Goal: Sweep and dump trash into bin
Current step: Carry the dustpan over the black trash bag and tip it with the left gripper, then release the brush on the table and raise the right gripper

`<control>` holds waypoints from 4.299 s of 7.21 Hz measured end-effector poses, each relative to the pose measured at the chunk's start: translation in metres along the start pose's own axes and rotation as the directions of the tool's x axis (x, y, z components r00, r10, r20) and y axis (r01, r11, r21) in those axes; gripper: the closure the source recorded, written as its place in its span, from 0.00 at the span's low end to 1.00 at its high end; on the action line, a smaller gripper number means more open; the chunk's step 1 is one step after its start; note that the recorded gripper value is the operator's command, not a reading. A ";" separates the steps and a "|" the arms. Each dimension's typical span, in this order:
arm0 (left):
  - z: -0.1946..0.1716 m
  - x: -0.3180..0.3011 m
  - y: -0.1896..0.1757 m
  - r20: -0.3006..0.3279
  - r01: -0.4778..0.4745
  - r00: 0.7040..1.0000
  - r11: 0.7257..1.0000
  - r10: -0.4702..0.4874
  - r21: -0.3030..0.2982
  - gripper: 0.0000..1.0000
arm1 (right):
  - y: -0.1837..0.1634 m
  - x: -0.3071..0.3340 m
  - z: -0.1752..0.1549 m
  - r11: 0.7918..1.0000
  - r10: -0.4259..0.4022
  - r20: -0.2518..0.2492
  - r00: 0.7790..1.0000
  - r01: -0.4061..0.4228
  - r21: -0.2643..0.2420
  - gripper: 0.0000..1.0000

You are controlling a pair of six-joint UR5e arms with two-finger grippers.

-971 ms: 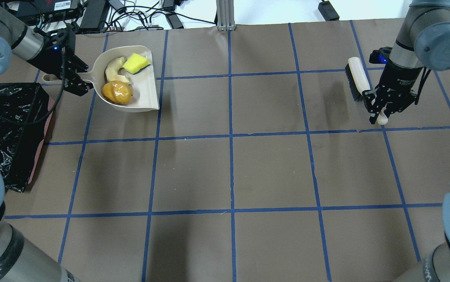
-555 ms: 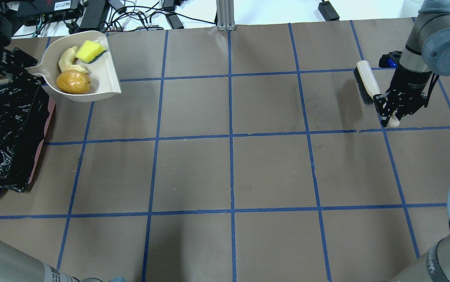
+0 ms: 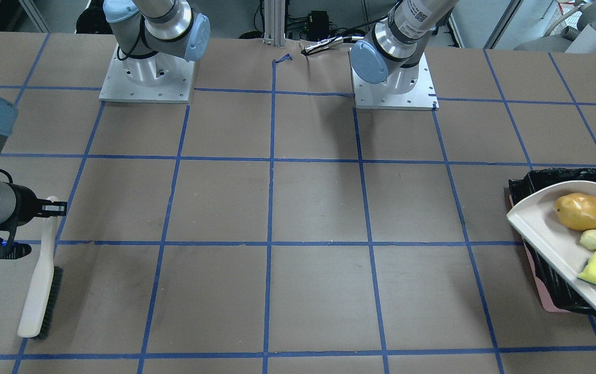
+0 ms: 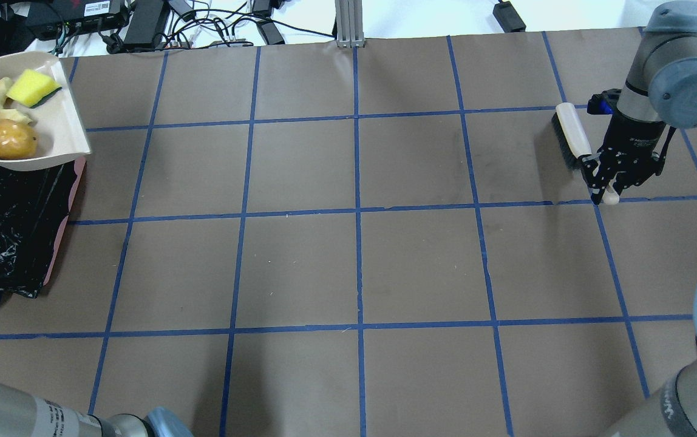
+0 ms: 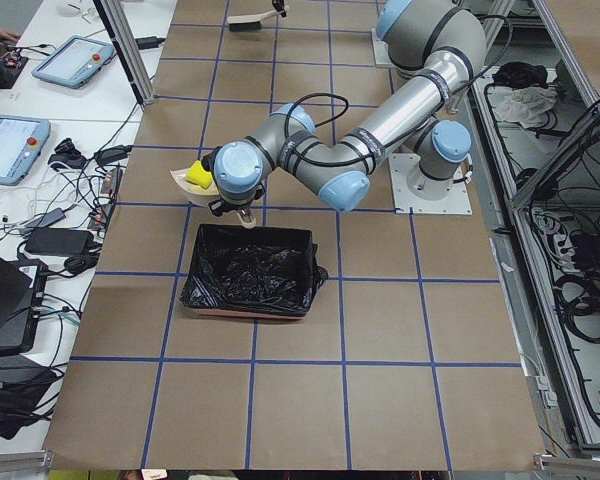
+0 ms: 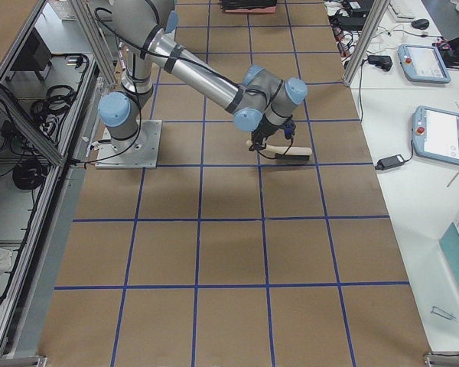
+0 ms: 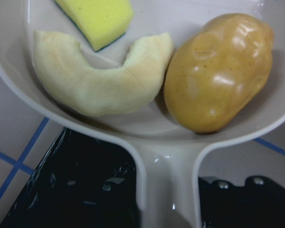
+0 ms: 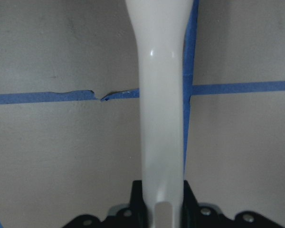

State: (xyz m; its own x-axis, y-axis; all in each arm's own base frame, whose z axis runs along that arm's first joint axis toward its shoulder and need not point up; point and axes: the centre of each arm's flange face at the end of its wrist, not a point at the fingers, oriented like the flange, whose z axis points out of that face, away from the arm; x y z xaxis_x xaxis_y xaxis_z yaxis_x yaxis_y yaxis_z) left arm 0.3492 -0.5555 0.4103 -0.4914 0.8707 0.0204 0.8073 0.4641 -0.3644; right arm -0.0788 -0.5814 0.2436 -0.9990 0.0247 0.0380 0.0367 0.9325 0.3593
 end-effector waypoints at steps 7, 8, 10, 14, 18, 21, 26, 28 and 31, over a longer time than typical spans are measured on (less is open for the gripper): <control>-0.056 0.011 0.150 0.050 -0.055 0.997 0.994 0.060 -0.091 1.00 | 0.000 0.001 0.009 1.000 0.005 -0.018 1.000 -0.005 0.013 1.00; -0.054 0.010 0.159 0.034 -0.090 0.995 0.988 0.095 -0.127 1.00 | 0.001 0.000 0.014 1.000 0.005 -0.022 1.000 -0.005 0.015 0.99; -0.050 0.005 0.175 0.002 -0.139 0.990 0.968 0.142 -0.210 1.00 | 0.001 0.000 0.017 1.000 0.003 -0.024 1.000 -0.002 0.017 0.89; -0.043 -0.005 0.162 -0.071 -0.223 0.975 0.912 0.211 -0.345 1.00 | 0.000 -0.001 0.020 1.000 -0.017 -0.023 1.000 0.018 0.014 0.50; -0.036 -0.013 0.142 -0.102 -0.264 0.964 0.879 0.244 -0.396 1.00 | -0.002 0.000 0.019 0.999 -0.017 -0.028 0.999 0.018 0.028 0.43; -0.035 -0.015 0.140 -0.108 -0.260 0.966 0.867 0.237 -0.425 1.00 | -0.003 0.001 0.014 0.999 -0.012 -0.031 0.999 0.014 0.046 0.12; -0.039 -0.016 0.131 -0.088 -0.159 0.987 0.855 0.133 -0.493 1.00 | 0.038 -0.002 -0.080 0.971 0.014 -0.061 0.998 0.001 0.238 0.00; -0.045 -0.014 0.116 -0.106 -0.173 0.985 0.823 0.137 -0.541 1.00 | 0.080 -0.014 -0.134 0.947 0.016 -0.032 0.999 -0.005 0.321 0.01; -0.053 -0.020 0.098 -0.118 -0.199 0.980 0.790 0.161 -0.580 1.00 | 0.109 -0.066 -0.195 0.934 0.044 0.049 0.998 -0.058 0.352 0.00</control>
State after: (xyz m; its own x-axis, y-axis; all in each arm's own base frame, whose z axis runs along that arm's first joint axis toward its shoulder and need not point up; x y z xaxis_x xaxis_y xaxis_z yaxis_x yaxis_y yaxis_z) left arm 0.4549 -0.5186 0.4233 -0.3132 0.9471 0.0708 0.9252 0.2874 0.2480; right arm -0.0040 -0.5515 0.4626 -0.9965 0.0830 0.0079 0.0830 0.9965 0.0048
